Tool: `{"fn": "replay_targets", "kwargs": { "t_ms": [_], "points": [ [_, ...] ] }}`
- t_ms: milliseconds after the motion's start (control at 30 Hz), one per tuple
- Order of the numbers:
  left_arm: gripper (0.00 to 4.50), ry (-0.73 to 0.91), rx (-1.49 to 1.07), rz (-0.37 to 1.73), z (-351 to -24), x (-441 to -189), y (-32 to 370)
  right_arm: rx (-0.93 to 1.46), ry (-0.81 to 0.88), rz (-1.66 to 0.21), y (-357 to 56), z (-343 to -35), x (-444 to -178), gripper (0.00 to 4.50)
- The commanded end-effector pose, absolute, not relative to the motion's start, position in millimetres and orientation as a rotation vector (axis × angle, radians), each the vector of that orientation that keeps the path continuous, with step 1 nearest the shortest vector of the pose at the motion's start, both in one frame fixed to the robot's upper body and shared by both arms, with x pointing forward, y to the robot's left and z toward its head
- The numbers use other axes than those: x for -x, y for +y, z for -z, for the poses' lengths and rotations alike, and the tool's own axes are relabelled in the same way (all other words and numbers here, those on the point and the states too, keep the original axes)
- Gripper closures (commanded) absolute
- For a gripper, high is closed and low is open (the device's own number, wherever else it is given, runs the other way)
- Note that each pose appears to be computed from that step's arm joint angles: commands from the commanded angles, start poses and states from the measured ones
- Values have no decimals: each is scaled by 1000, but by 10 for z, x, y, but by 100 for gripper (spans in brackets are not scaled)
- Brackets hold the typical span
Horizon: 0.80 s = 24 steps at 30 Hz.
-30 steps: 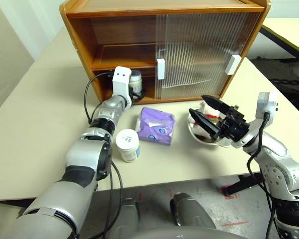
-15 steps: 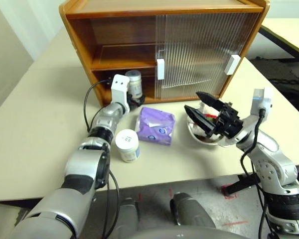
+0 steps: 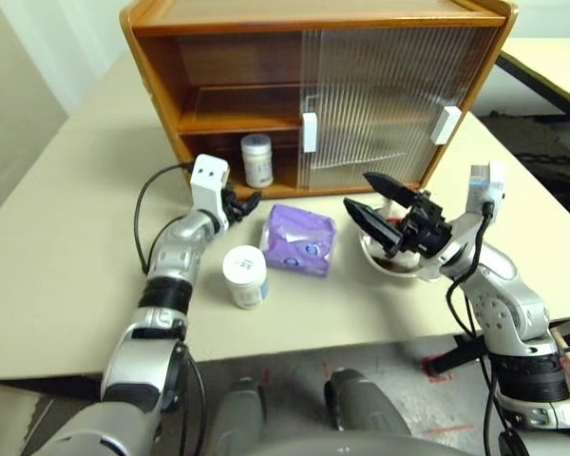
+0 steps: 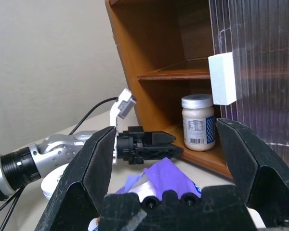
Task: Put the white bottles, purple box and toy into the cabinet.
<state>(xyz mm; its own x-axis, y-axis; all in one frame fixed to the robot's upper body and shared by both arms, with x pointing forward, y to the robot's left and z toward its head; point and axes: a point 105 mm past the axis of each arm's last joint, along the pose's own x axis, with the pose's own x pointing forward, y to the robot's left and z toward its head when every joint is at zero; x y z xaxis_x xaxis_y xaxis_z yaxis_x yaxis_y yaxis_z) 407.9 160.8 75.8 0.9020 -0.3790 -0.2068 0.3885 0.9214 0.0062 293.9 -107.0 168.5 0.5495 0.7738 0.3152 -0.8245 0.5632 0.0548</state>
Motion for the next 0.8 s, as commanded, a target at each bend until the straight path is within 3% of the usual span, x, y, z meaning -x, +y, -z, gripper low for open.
{"fn": "replay_targets", "kwargs": {
  "t_ms": [33,200,800],
  "points": [
    [251,182,-43,347,-881,-4083,1714,-204,-281,-966,-1049,-1692,-2940,0],
    [446,158,-97,298,-976,-4146,1775,-205,-282,-955,-1067,-1696,-2975,0],
    [446,201,-134,242,-925,-4498,1624,-176,-301,-880,-1214,-1733,-2918,0]
  ]
}}
